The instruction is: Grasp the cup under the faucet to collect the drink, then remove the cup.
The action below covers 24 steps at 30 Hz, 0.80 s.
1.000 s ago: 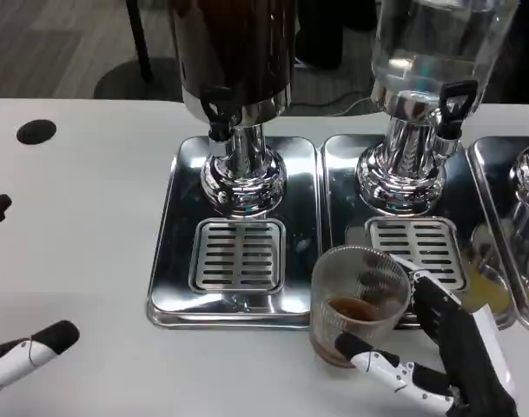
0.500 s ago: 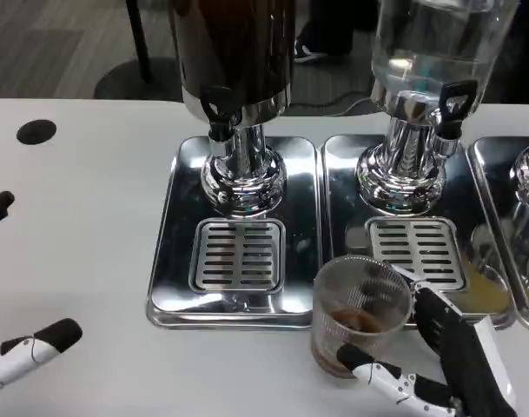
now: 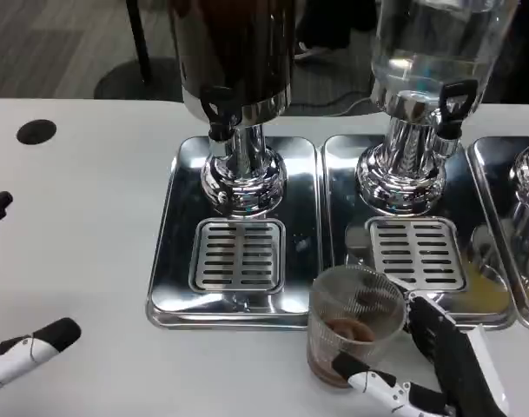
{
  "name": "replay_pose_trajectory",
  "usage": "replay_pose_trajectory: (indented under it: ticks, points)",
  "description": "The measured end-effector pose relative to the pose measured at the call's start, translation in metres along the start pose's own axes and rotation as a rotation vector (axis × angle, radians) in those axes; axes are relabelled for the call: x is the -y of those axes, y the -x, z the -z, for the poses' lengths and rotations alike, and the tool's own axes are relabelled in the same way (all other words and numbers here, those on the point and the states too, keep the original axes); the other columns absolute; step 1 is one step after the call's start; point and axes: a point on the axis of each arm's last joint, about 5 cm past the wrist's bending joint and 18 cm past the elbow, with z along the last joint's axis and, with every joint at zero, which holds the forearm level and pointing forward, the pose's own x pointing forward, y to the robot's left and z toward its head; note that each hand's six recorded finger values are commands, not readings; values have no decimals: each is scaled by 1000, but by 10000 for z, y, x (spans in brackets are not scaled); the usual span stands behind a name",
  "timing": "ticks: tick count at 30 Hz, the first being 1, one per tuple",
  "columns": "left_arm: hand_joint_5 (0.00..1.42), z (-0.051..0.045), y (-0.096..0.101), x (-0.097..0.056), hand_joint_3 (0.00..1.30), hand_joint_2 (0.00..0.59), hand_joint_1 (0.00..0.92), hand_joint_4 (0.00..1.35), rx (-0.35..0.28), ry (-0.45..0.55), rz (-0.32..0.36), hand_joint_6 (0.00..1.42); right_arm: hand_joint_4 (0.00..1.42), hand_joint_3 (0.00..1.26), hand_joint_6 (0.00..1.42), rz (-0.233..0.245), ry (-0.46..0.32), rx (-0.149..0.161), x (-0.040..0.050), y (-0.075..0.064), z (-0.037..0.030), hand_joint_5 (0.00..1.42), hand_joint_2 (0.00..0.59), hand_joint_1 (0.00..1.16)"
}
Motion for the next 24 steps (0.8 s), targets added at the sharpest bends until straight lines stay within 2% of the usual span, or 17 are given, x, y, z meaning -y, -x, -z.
replay_pose_trajectory:
  ticks: [6,15,24]
  points:
    - [0,0,0,0,0,41,0,0,0,0,0,0,458,380,323,-18,9,-11,-20,6,25,480,244,824]
    - [0,1,0,0,0,41,0,0,-1,0,0,0,462,380,325,-20,11,-22,-50,18,62,481,242,833]
    - [0,-2,-2,-2,0,41,0,0,0,0,-1,0,466,389,326,-15,26,-14,-63,15,84,481,238,842]
